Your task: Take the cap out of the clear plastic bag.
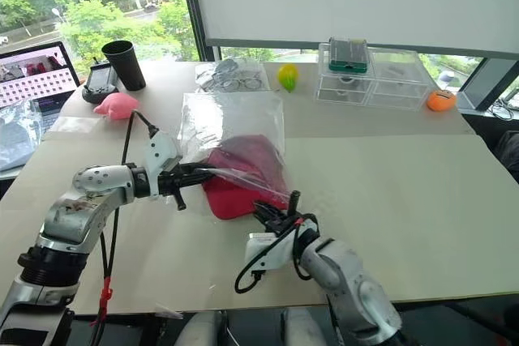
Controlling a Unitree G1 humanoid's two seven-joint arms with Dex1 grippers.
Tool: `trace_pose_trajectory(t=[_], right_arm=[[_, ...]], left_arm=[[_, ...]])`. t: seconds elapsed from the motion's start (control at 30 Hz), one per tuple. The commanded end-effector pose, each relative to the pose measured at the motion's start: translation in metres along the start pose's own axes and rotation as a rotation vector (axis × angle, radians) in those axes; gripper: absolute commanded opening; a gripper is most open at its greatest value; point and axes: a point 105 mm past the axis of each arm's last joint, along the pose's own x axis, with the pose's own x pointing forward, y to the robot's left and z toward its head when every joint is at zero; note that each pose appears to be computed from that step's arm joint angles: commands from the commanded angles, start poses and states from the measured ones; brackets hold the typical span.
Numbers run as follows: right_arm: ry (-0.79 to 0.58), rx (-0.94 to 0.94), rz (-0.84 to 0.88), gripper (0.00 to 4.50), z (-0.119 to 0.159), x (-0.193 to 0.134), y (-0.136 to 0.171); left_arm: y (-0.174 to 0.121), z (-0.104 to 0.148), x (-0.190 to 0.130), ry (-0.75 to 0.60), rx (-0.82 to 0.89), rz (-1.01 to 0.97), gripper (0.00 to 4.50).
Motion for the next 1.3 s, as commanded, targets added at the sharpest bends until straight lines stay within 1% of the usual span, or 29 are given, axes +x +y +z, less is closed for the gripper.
trace_pose_trajectory(t=[0.03,0.2,0.3,0.4,0.53,0.6,0.77,0.93,1.0,1.07,1.1,1.23,1.3], right_arm=[[-0.091,0.124,-0.024,0.03,0.021,-0.016,-0.021],[-0.174,0.330,0.044,0.03,0.038,-0.030,-0.029],[-0.196,0.472,0.068,0.03,0.041,-0.034,-0.042],[-0.202,0.605,0.082,0.03,0.034,-0.037,-0.062],[-0.195,0.756,0.118,0.03,0.017,-0.048,-0.094],[-0.208,0.836,0.173,0.03,0.014,-0.058,-0.102],[-0.184,0.936,0.251,0.03,0.002,-0.078,-0.114],[-0.274,1.043,0.143,0.03,-0.005,-0.078,-0.140],[-0.303,1.083,0.068,0.03,-0.010,-0.077,-0.153],[-0.390,1.172,-0.067,0.03,-0.018,-0.076,-0.176],[-0.425,1.206,-0.104,0.03,-0.020,-0.077,-0.182],[-0.572,1.325,-0.170,0.03,-0.021,-0.085,-0.199],[-0.604,1.386,-0.238,0.03,-0.028,-0.085,-0.206]], left_arm=[[0.003,0.012,0.004,-0.038,0.044,0.002,0.55],[0.003,0.010,0.009,-0.046,0.045,-0.005,0.55],[0.004,0.011,0.011,-0.053,0.047,-0.008,0.55],[0.005,0.011,0.014,-0.059,0.050,-0.008,0.55],[0.006,0.012,0.016,-0.071,0.052,-0.005,0.55],[0.006,0.013,0.017,-0.075,0.053,-0.002,0.55],[0.007,0.013,0.018,-0.085,0.055,0.010,0.55],[0.007,0.014,0.018,-0.092,0.057,0.015,0.55],[0.008,0.014,0.018,-0.093,0.057,0.017,0.55],[0.008,0.014,0.018,-0.092,0.056,0.020,0.55],[0.009,0.013,0.018,-0.092,0.056,0.020,0.55],[0.009,0.012,0.017,-0.089,0.058,0.020,0.55],[0.010,0.011,0.017,-0.087,0.059,0.020,0.55]])
